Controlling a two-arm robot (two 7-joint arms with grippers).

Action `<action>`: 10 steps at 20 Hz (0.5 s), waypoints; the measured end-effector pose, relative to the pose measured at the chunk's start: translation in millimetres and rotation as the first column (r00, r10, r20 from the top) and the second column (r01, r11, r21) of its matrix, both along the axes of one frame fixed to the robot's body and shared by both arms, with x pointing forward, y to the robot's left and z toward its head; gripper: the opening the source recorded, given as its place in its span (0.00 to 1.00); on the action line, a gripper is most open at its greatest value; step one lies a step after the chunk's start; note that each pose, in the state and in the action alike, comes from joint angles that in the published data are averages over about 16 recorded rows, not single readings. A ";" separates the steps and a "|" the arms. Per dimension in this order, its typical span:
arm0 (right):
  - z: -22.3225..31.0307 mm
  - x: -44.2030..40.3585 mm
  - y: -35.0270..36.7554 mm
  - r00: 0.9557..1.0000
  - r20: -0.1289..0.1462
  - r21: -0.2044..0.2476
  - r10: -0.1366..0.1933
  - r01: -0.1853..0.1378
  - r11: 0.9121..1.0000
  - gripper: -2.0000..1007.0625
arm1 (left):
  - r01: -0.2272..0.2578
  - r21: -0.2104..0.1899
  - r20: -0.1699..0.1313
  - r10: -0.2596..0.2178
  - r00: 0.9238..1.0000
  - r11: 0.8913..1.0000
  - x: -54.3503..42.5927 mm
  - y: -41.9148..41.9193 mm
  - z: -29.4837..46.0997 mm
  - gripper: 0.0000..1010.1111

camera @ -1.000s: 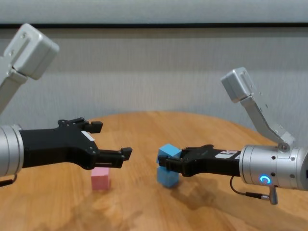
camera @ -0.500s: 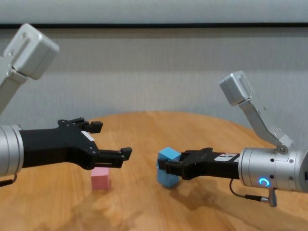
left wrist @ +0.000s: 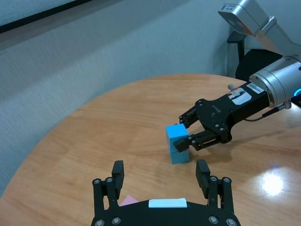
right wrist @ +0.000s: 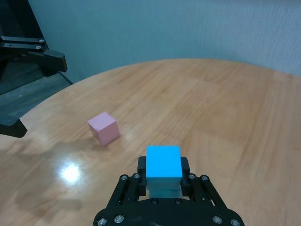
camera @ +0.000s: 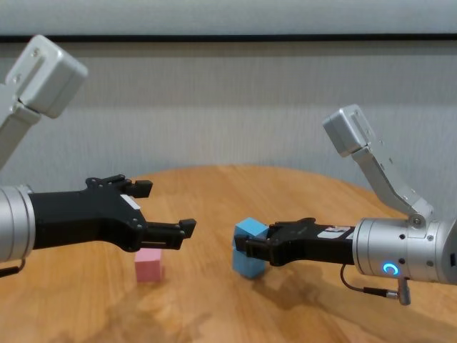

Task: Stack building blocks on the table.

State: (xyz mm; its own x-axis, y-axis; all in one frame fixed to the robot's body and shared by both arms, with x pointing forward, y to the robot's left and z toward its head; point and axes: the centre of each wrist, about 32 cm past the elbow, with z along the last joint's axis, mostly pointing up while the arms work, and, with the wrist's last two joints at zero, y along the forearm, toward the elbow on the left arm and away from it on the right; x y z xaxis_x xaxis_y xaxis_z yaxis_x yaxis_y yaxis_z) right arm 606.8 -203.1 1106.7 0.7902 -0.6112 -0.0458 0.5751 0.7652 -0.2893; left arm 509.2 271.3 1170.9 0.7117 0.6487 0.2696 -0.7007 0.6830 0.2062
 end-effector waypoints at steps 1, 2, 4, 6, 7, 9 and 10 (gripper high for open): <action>0.1 0.1 0.1 1.000 0.001 0.000 -0.001 0.001 1.000 0.43 | 0.000 0.000 0.000 0.000 1.000 1.000 0.0 0.0 0.0 0.99; 0.2 0.2 0.1 1.000 0.002 -0.001 -0.002 0.002 1.000 0.45 | 0.000 0.000 0.000 0.000 1.000 1.000 0.0 0.0 0.0 0.99; 0.8 0.3 0.3 1.000 0.007 0.000 -0.005 0.005 1.000 0.49 | 0.000 0.000 0.000 0.000 1.000 1.000 0.0 0.0 0.0 0.99; 2.1 0.3 0.3 1.000 0.014 0.003 -0.009 0.009 1.000 0.54 | 0.000 0.000 0.000 0.000 1.000 1.000 0.0 0.0 0.0 0.99; 3.2 0.2 0.2 1.000 0.019 0.006 -0.011 0.011 1.000 0.57 | 0.000 0.000 0.000 0.000 1.000 1.000 0.0 0.0 0.0 0.99; 5.9 0.0 -0.5 0.999 0.031 0.012 -0.017 0.016 1.000 0.63 | 0.000 0.000 0.000 0.000 1.000 1.000 0.0 0.0 0.0 0.99; 7.7 -0.2 -1.2 0.999 0.039 0.017 -0.020 0.020 1.000 0.66 | 0.000 0.000 0.000 0.000 1.000 1.000 0.0 0.0 0.0 0.99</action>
State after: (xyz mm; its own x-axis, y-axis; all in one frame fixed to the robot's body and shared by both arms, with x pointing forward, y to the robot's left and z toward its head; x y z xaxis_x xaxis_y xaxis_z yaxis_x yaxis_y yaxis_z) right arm 606.6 -204.3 1114.4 0.7790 -0.6265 -0.0253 0.6011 0.7578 -0.2539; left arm 509.2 271.3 1170.9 0.7117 0.6487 0.2696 -0.7007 0.6830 0.2063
